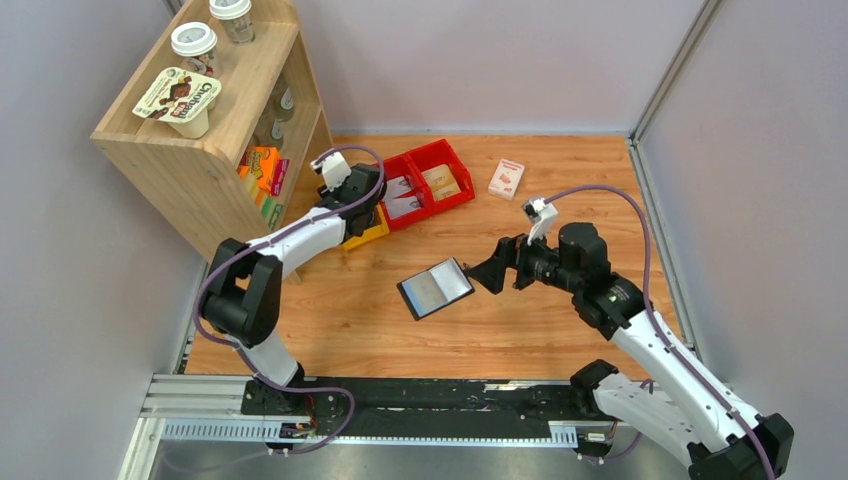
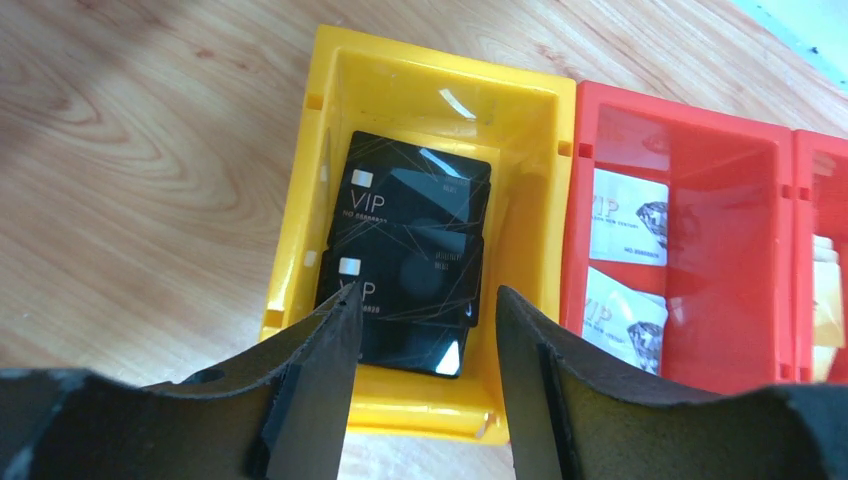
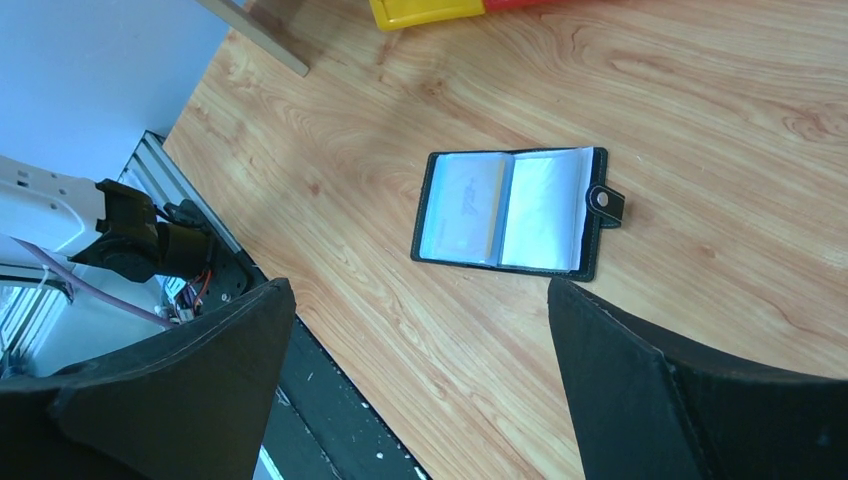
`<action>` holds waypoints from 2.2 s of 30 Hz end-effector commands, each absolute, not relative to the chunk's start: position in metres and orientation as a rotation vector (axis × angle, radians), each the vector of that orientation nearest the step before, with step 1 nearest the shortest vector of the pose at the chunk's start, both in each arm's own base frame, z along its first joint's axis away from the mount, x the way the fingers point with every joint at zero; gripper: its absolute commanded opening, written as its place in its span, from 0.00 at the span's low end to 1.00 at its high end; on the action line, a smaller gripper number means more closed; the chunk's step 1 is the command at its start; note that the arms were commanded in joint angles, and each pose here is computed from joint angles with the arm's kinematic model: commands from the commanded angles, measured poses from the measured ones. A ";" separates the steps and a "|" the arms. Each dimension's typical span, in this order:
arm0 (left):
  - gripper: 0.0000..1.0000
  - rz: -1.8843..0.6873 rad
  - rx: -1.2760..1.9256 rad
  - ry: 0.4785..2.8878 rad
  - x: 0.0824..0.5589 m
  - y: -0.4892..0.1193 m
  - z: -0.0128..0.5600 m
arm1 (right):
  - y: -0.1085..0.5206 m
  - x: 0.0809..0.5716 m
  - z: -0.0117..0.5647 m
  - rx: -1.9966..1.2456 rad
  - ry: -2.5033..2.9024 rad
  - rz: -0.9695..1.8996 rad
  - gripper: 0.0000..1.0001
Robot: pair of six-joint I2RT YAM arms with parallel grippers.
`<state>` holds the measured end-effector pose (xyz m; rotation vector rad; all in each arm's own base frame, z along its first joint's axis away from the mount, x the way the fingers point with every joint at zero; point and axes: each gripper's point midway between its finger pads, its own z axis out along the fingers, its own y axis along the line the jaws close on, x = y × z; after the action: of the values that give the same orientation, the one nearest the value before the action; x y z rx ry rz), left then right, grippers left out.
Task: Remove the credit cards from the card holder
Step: Place the credit card in the storage box, then remove the credit card from the card holder.
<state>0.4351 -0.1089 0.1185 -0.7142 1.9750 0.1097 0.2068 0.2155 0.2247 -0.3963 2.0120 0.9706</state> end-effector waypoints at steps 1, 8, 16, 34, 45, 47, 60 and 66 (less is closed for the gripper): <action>0.61 0.036 -0.703 1.978 0.421 -0.110 0.158 | 0.216 0.211 0.219 -0.403 2.038 0.944 1.00; 0.66 -0.202 -0.470 2.113 0.392 -0.151 0.180 | 0.225 0.222 0.200 -0.417 2.091 0.923 0.98; 0.68 -0.410 -0.126 2.254 0.333 -0.174 0.193 | 0.261 0.227 0.168 -0.599 2.198 0.747 0.94; 0.68 -0.650 0.085 2.293 0.250 -0.178 0.164 | 0.330 0.236 0.081 -0.923 2.362 0.404 0.79; 0.68 -0.689 0.074 2.323 0.248 -0.184 0.153 | 0.323 0.234 0.041 -0.978 2.473 0.230 0.75; 0.68 -0.705 0.070 2.328 0.248 -0.186 0.152 | 0.319 0.235 0.037 -0.978 2.489 0.196 0.74; 0.68 -0.786 0.072 2.333 0.249 -0.200 0.154 | 0.312 0.233 0.032 -0.906 2.578 0.488 0.64; 0.68 -0.815 0.099 2.359 0.248 -0.214 0.149 | 0.300 0.244 0.045 -0.742 2.576 0.665 0.64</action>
<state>0.2438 -0.1985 0.1390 0.0778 2.3878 -0.7545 0.2397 0.2999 0.0277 -0.8393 2.6080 0.5013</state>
